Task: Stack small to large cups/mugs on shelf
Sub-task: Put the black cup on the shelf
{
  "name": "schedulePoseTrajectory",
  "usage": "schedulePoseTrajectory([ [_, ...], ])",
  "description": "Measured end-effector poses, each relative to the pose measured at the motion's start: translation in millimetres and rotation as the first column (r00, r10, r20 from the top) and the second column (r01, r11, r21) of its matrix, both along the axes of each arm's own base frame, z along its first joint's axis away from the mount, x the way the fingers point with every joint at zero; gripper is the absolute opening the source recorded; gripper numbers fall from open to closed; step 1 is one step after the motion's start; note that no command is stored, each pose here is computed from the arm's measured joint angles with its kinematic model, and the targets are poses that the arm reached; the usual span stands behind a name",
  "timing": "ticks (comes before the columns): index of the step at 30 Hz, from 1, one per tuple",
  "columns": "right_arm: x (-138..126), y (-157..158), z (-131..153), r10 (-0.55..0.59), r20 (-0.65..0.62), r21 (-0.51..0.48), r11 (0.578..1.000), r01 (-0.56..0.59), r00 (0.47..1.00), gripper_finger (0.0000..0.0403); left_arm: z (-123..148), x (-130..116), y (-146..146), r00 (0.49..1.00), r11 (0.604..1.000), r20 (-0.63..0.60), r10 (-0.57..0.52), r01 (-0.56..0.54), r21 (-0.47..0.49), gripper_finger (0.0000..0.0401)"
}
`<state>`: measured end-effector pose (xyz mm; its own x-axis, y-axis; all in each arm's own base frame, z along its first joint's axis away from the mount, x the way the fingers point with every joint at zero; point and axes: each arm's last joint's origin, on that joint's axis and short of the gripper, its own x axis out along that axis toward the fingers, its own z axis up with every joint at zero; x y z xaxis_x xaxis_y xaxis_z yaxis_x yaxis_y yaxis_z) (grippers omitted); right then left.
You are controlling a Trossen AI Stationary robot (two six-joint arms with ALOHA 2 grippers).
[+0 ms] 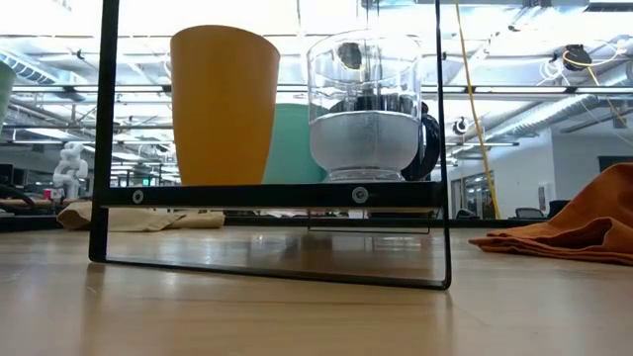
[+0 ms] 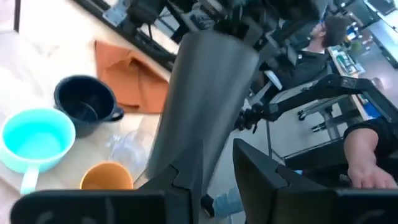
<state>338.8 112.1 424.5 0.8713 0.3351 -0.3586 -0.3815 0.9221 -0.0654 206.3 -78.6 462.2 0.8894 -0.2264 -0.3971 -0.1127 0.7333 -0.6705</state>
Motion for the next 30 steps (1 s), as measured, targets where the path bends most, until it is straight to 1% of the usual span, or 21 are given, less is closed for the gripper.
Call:
schedulePoseTrajectory([
  [4, -14, -13, 14, -0.024, 0.013, 0.032, 0.999, 0.024, 1.0, 0.0, 1, 1, 3, 0.998, 0.997, 0.028, 0.058, -0.059, 0.04, 0.0088],
  [7, -22, -15, 17, -0.024, -0.003, 0.027, 0.999, 0.024, 1.0, 0.0, 3, 3, 5, 0.993, 0.987, 0.07, 0.092, -0.1, 0.124, 0.0088],
  [8, -23, -15, 17, -0.022, -0.014, 0.024, 0.999, 0.023, 1.0, 0.0, 3, 2, 6, 0.993, 0.986, 0.072, 0.088, -0.097, 0.137, 0.0088],
  [11, -25, -15, 14, -0.019, -0.04, 0.016, 1.0, 0.02, 0.999, 0.0, 5, 6, 8, 0.993, 0.987, 0.093, 0.07, -0.083, 0.135, 0.0093],
  [13, -25, -15, 12, -0.02, -0.064, 0.007, 1.0, 0.021, 0.998, 0.0, 4, 11, 7, 0.992, 0.986, 0.098, 0.077, -0.09, 0.138, 0.0107],
  [16, -25, -16, 11, -0.019, -0.066, -0.002, 1.0, 0.019, 0.998, 0.0, -2, 15, 6, 0.994, 0.986, 0.061, 0.096, -0.103, 0.128, 0.0148],
  [18, -25, -16, 13, -0.014, -0.045, -0.011, 1.0, 0.013, 0.999, 0.0, -4, 23, 6, 0.992, 0.985, 0.062, 0.108, -0.116, 0.129, 0.0184],
  [20, -28, -18, 18, 0.015, -0.026, -0.001, 1.0, -0.015, 1.0, 0.0, -9, 30, 3, 0.992, 0.983, 0.035, 0.12, -0.124, 0.134, 0.0222],
  [23, -32, -27, 28, 0.07, 0.021, 0.059, 0.996, -0.071, 0.997, 0.0, -16, 41, -1, 0.99, 0.985, 0.006, 0.141, -0.141, 0.096, 0.0274],
  [25, -37, -34, 33, 0.1, 0.031, 0.105, 0.989, -0.103, 0.994, 0.0, -21, 47, -4, 0.99, 0.988, -0.018, 0.142, -0.141, 0.07, 0.0302],
  [28, -40, -43, 36, 0.155, 0.01, 0.173, 0.973, -0.154, 0.988, 0.0, -27, 56, -8, 0.99, 0.991, -0.052, 0.131, -0.13, 0.036, 0.0331],
  [30, -40, -47, 34, 0.179, -0.015, 0.185, 0.967, -0.173, 0.984, 0.0, -30, 62, -11, 0.99, 0.992, -0.06, 0.127, -0.127, 0.014, 0.0342],
])
